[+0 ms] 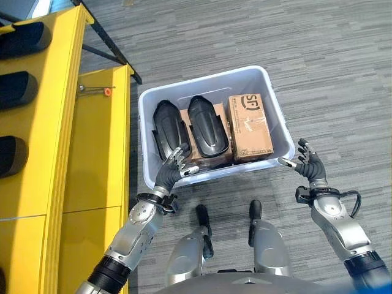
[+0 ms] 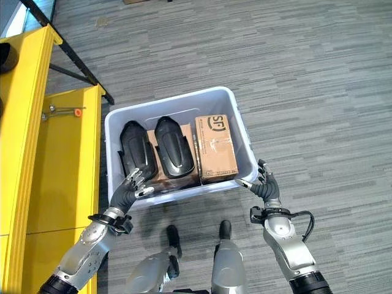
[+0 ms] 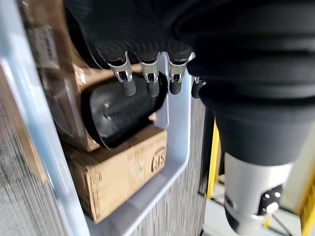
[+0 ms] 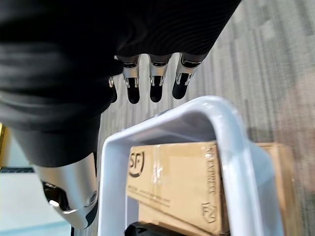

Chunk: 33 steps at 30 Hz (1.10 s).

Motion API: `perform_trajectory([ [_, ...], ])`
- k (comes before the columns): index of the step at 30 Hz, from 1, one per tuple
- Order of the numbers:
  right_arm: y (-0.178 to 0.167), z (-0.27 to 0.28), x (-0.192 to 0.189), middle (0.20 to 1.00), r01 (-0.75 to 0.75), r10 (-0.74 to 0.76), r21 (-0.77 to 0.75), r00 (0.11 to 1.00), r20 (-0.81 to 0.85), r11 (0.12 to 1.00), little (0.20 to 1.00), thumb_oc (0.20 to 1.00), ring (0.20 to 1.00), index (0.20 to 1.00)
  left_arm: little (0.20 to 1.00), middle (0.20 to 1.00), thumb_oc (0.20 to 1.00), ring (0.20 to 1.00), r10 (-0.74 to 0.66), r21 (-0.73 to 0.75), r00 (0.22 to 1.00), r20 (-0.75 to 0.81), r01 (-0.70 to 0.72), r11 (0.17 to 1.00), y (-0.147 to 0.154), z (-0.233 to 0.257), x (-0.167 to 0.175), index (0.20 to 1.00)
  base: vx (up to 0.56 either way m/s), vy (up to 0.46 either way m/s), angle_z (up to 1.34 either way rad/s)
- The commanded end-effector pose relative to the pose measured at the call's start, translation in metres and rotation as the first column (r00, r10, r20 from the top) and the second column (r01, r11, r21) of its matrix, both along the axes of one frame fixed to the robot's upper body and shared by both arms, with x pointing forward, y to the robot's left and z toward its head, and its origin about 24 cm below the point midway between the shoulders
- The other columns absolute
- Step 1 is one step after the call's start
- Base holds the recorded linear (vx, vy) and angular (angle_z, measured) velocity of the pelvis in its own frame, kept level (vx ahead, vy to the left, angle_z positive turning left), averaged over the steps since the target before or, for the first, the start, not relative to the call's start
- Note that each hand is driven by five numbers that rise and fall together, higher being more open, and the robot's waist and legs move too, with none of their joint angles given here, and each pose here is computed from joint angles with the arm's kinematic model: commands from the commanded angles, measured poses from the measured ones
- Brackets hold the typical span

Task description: Move parts from the plastic box to the shelf.

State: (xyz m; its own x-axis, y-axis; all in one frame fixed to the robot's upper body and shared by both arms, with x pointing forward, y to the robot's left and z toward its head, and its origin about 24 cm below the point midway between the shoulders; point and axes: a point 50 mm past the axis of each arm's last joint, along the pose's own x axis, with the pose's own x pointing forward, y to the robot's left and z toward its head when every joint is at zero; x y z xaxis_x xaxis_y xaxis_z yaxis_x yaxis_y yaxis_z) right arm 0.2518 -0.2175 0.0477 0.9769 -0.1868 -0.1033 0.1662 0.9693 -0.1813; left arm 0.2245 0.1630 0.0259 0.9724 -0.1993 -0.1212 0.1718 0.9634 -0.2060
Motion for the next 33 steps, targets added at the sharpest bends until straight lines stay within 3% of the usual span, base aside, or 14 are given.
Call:
perform_trajectory([
  [1,0.004,0.036,0.000,1.000,-0.007,0.023,-0.068,0.972,0.234,0.998,1.000,1.000,1.000,1.000,1.000,1.000,1.000,1.000,-0.079,0.019,0.976,0.203,0.077,0.997,0.000,0.038,0.016,1.000,-0.06,-0.056,0.63],
  [4,0.013,0.052,0.011,1.000,-0.074,0.099,-0.091,0.942,0.320,0.993,1.000,1.000,1.000,1.000,1.000,1.000,1.000,1.000,-0.096,0.018,0.971,0.217,0.094,0.995,-0.007,0.043,0.020,1.000,0.02,0.079,1.39],
  [7,0.043,0.084,0.038,1.000,-0.262,0.305,-0.162,0.869,0.390,0.951,1.000,1.000,1.000,1.000,1.000,1.000,1.000,1.000,-0.016,-0.008,0.980,0.199,0.018,1.000,-0.005,0.044,0.013,1.000,0.12,0.187,-1.10],
  [12,0.065,0.151,0.066,1.000,-0.307,0.393,-0.247,0.762,0.514,0.919,1.000,1.000,1.000,1.000,1.000,1.000,1.000,1.000,-0.040,-0.002,0.961,0.275,0.042,0.999,-0.003,0.057,0.023,1.000,-0.18,0.143,-0.96],
  [16,0.073,0.183,0.077,1.000,-0.240,0.344,-0.251,0.741,0.577,0.938,1.000,1.000,1.000,1.000,1.000,1.000,1.000,1.000,-0.076,0.010,0.930,0.361,0.077,0.997,-0.010,0.074,0.028,1.000,-0.18,0.049,0.68],
  [26,0.065,0.195,0.085,1.000,-0.070,0.164,-0.170,0.755,0.634,0.983,1.000,1.000,1.000,1.000,1.000,1.000,1.000,1.000,-0.148,0.038,0.912,0.383,0.144,0.989,-0.021,0.082,0.028,1.000,-0.05,-0.045,0.25],
  [33,0.042,0.216,0.082,1.000,0.230,-0.050,-0.135,0.653,0.755,0.964,1.000,1.000,1.000,1.000,1.000,1.000,1.000,1.000,-0.175,0.035,0.902,0.394,0.176,0.984,-0.032,0.082,0.023,1.000,-0.02,-0.025,0.04],
])
